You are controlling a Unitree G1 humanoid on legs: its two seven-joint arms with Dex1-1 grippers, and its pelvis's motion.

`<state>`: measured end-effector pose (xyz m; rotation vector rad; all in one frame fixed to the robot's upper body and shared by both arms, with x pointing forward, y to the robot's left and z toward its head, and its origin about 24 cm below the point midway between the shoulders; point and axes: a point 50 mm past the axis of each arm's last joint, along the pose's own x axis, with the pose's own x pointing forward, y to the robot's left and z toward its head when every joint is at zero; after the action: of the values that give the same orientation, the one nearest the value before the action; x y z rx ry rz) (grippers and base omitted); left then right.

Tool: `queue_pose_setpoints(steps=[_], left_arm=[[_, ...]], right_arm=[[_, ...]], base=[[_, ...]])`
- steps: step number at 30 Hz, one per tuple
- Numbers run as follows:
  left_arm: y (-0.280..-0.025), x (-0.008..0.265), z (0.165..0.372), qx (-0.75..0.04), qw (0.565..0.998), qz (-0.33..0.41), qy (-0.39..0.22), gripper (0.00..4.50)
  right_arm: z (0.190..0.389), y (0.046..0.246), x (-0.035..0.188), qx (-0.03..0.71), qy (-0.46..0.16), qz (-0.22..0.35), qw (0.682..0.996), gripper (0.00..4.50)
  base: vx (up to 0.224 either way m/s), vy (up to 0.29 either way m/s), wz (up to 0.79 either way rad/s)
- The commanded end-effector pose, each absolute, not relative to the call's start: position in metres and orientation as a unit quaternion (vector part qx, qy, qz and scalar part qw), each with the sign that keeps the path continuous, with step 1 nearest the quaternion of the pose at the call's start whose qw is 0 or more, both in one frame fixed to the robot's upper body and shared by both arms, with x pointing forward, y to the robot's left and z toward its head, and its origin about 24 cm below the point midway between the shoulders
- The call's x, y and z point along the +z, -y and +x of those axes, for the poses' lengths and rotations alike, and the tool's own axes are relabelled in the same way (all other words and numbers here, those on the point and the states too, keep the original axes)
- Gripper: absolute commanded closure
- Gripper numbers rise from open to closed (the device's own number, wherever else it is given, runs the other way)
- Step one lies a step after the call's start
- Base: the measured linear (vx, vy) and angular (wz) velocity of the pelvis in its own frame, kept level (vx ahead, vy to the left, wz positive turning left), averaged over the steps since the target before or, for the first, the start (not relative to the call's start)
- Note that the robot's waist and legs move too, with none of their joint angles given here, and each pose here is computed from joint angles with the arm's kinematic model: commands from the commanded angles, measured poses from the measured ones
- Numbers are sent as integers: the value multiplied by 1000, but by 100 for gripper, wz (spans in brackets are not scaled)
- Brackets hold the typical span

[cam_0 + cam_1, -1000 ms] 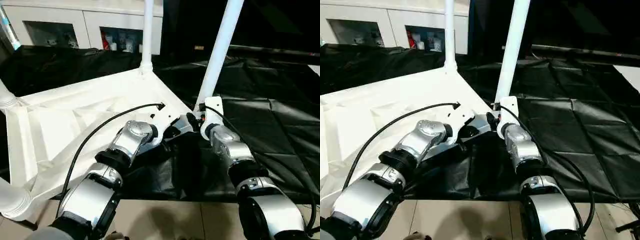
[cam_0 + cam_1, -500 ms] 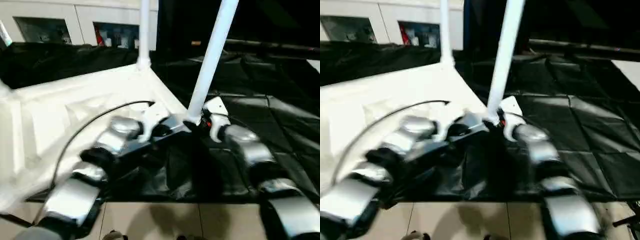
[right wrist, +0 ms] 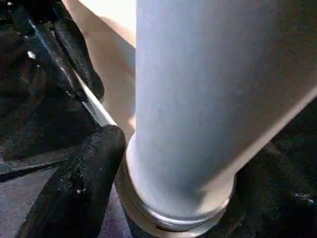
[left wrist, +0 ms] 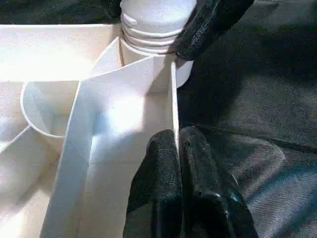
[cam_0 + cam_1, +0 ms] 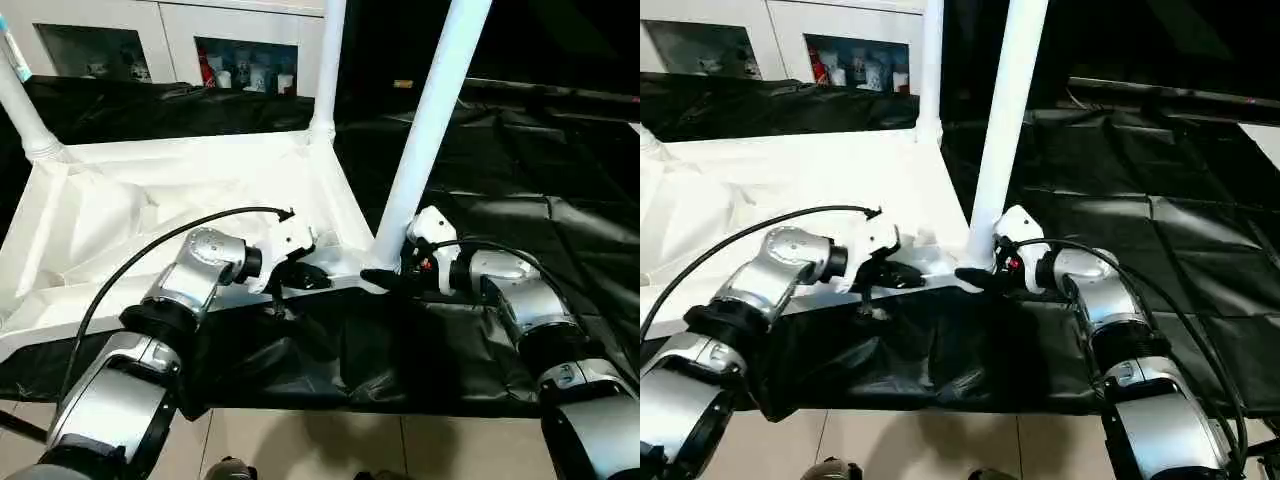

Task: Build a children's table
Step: Rotate leg to tighten

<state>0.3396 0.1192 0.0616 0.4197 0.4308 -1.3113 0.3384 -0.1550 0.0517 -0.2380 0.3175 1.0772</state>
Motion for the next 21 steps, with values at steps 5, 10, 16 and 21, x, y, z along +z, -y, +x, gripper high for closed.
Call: queue_pose_setpoints(steps=[5, 10, 16, 21], left_arm=[[-115, 52, 333, -610, 743, 179, -209, 450], [-115, 49, 335, -594, 755, 178, -214, 450], [-95, 44, 353, -471, 831, 188, -227, 450], [-71, 43, 357, -425, 857, 182, -228, 450]], right_arm=[[336, 154, 52, 518, -145, -93, 838, 159], [337, 154, 45, 482, -159, -84, 857, 175], [343, 143, 12, 282, -217, -19, 935, 178], [344, 114, 1, 192, -236, -6, 952, 178]], base=[[0, 0, 0], [0, 0, 0], [0, 0, 0], [0, 0, 0]])
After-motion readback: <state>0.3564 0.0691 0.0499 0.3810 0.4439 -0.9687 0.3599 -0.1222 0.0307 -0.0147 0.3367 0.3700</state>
